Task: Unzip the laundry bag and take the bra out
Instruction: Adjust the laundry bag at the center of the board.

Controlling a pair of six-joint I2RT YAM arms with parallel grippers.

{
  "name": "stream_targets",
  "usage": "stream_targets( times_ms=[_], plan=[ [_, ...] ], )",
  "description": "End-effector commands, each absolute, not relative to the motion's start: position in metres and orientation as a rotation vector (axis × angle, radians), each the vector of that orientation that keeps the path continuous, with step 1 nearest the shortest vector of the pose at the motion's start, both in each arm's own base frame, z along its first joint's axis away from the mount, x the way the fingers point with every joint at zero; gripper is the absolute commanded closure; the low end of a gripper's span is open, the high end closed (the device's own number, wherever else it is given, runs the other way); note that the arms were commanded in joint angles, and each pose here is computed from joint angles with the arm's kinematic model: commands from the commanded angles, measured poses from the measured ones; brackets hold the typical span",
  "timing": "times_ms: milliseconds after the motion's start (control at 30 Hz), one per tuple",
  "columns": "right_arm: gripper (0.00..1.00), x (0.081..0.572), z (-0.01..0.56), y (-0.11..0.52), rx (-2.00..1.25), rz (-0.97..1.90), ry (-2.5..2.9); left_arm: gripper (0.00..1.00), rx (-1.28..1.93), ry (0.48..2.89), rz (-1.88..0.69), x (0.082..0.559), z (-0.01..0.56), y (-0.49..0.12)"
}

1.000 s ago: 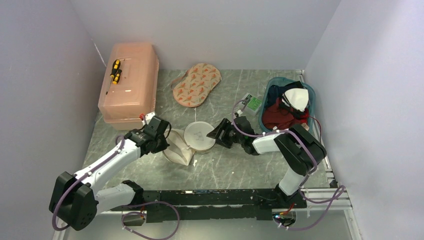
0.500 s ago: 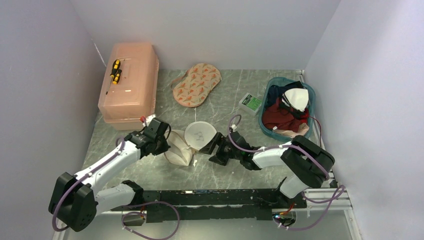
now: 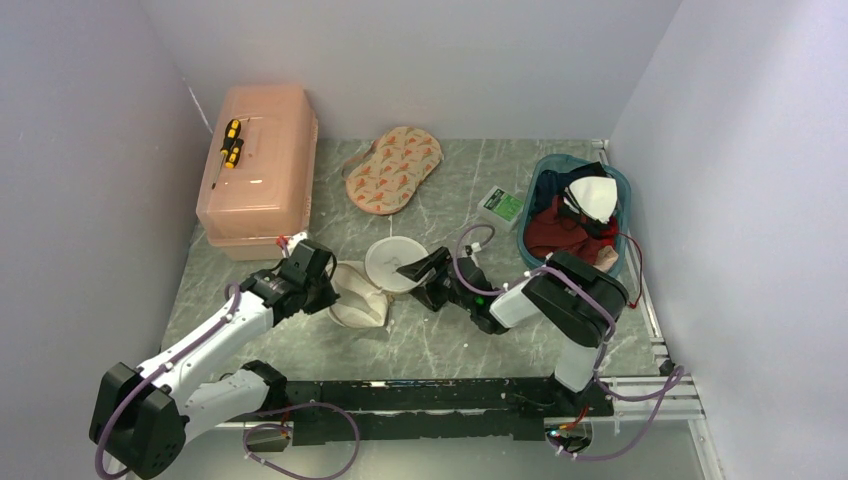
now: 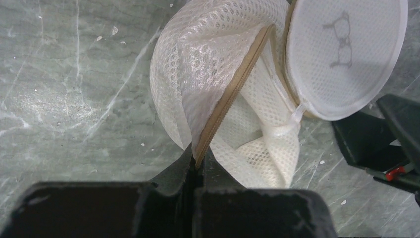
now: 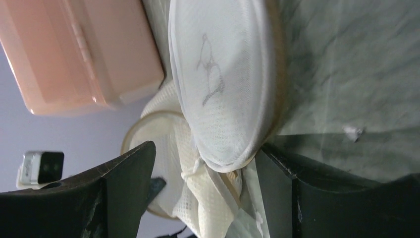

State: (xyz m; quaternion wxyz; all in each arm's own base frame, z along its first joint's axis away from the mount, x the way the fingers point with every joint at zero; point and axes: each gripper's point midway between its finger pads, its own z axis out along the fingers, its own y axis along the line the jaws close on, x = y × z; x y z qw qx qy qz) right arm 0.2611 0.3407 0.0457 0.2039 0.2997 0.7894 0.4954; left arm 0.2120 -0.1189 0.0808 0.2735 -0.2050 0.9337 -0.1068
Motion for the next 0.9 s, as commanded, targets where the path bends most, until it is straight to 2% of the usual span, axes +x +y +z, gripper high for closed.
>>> stream_targets(
  times_ms=[0, 33, 167, 300, 500, 633, 867],
  plan=[
    [0.24, 0.282, 0.006, 0.302, 0.937, 1.096, 2.205, 0.97, -0.563, 2.504, -0.316, 0.21, 0.082, -0.12],
    [0.28, 0.285, 0.006, 0.299, 0.928, 1.078, 2.201, 0.97, -0.562, 2.506, -0.315, 0.21, 0.081, -0.12],
    [0.6, 0.295, 0.006, 0.292, 0.825, 1.022, 2.196, 0.97, -0.557, 2.52, -0.308, 0.207, 0.076, -0.119],
    [0.77, 0.304, 0.012, 0.294, 0.633, 0.954, 2.201, 0.97, -0.554, 2.53, -0.306, 0.205, 0.072, -0.119],
    [0.82, 0.308, 0.029, 0.314, 0.454, 1.044, 2.191, 0.97, -0.554, 2.536, -0.303, 0.204, 0.07, -0.119],
    [1.0, 0.31, 0.048, 0.317, 0.38, 1.068, 2.135, 0.97, -0.548, 2.534, -0.302, 0.204, 0.071, -0.119],
    [1.0, 0.308, 0.17, 0.293, 0.027, 0.852, 1.917, 0.97, -0.488, 2.443, -0.368, 0.222, 0.108, -0.127]
  ],
)
